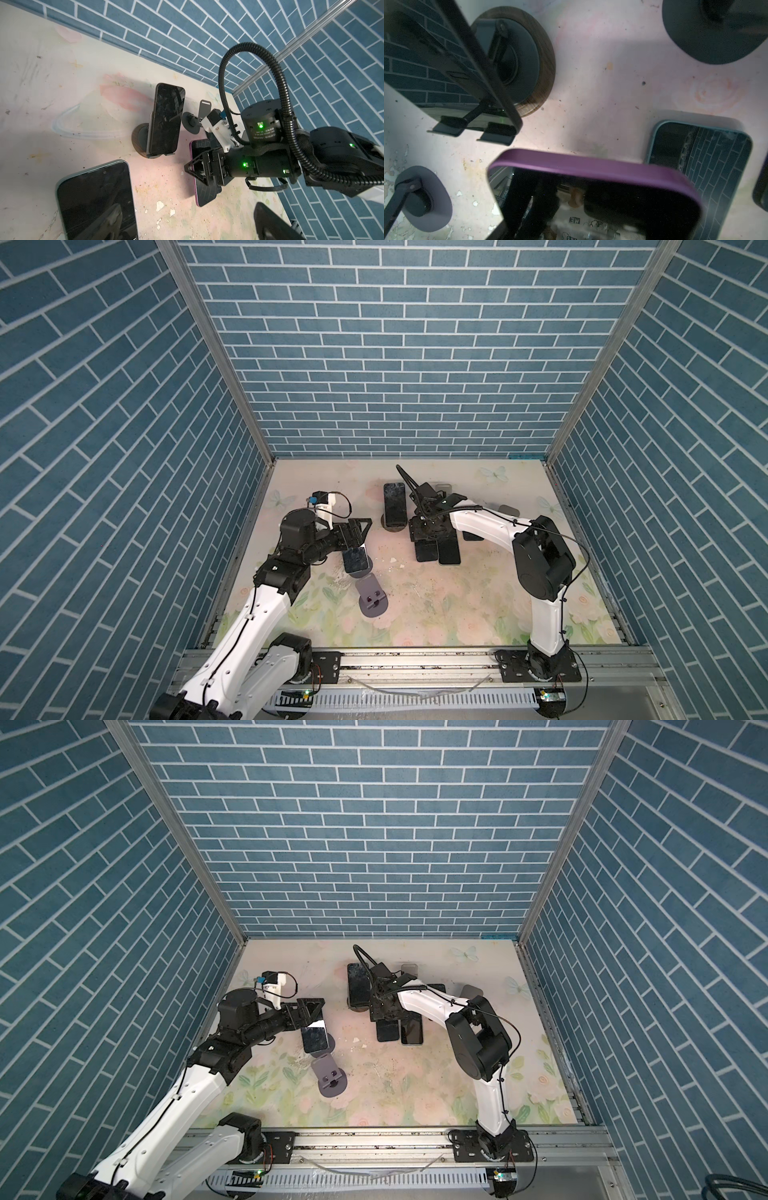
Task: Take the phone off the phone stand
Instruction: 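Carry the purple-edged phone with the right gripper toward the flat phones, then lower the held purple-edged phone flat onto the table beside the other phones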
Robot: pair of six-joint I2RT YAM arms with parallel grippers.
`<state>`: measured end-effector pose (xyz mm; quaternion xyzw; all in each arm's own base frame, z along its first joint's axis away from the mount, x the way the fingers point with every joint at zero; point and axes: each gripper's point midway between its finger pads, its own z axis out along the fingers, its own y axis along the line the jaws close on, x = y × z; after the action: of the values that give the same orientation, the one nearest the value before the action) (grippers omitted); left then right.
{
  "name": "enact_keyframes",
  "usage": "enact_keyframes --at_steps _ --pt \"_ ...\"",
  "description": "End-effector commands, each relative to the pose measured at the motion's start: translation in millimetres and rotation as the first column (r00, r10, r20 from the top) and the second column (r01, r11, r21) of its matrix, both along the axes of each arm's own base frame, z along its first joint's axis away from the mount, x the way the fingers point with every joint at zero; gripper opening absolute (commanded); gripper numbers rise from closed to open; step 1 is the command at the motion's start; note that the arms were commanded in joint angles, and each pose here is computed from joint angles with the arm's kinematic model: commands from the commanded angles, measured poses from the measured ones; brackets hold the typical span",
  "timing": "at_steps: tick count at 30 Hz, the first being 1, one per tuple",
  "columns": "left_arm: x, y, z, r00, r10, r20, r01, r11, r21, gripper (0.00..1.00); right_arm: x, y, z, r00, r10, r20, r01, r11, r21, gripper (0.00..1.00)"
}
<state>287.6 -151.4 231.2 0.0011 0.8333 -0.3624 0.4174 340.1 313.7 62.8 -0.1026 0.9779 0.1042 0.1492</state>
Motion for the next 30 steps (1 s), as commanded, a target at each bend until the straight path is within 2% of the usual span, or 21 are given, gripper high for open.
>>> enact_keyframes --at_steps 1,15,30 --pt "0 -10 10 0.998 -0.043 0.038 0.043 0.999 0.006 1.0 7 9 8 0.999 -0.027 -0.019 0.028 0.999 0.045 0.62" --pt "-2 -13 6 0.998 -0.057 0.035 0.055 0.998 0.042 1.0 11 17 -17 0.992 -0.081 -0.095 0.086 0.995 0.049 0.63" --pt "-8 -7 2 0.998 -0.048 0.034 0.045 0.996 0.076 1.0 0 2 -34 0.984 -0.121 -0.13 0.12 0.993 -0.017 0.64"
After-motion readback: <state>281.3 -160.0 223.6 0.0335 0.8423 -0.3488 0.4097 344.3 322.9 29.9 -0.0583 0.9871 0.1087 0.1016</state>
